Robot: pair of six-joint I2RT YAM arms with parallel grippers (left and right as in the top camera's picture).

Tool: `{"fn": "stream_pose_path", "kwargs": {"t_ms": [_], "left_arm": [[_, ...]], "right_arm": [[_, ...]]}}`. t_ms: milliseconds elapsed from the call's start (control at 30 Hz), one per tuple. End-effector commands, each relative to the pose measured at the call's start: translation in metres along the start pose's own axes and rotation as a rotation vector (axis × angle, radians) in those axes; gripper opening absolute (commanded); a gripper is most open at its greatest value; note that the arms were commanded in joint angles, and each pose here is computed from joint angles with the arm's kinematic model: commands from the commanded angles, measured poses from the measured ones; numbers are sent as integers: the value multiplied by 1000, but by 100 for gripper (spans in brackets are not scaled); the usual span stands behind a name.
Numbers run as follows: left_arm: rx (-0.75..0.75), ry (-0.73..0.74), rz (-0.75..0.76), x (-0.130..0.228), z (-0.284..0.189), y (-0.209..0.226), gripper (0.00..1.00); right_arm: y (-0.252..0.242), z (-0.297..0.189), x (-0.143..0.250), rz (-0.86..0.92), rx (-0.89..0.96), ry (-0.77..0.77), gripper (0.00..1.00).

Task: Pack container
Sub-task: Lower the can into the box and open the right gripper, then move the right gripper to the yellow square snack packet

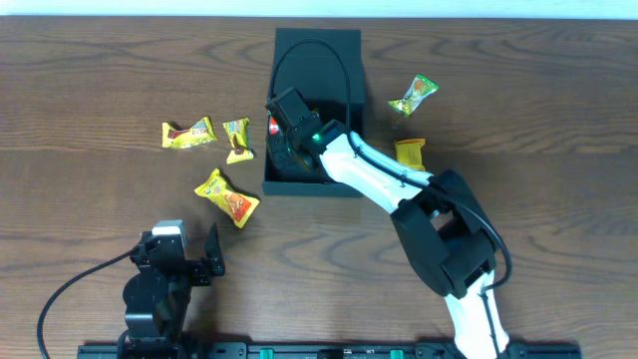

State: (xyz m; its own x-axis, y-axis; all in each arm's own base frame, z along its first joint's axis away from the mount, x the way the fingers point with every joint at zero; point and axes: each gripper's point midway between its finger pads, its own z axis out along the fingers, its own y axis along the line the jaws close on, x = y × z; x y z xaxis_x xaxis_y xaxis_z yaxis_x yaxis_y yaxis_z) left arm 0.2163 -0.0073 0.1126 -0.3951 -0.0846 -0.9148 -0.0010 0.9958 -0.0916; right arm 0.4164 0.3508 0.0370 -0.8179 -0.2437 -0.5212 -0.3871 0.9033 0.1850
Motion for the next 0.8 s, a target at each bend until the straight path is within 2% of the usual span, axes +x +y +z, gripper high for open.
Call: {"fn": "stream_pose_path", "kwargs": {"t_ms": [0,500,667,767], "left_arm": [[-7,12,-6,6,3,2,96],[-7,12,-6,6,3,2,95],[-7,12,-6,6,3,2,96],[-7,12,-6,6,3,2,95]], "right_arm": [[-12,2,-12,23,35,-38,1],[7,-13,-9,27,-58,-1,1],[15,-63,-32,-9,-79,-65,1],[23,-121,-58,-48,-108,-164,1]]}}
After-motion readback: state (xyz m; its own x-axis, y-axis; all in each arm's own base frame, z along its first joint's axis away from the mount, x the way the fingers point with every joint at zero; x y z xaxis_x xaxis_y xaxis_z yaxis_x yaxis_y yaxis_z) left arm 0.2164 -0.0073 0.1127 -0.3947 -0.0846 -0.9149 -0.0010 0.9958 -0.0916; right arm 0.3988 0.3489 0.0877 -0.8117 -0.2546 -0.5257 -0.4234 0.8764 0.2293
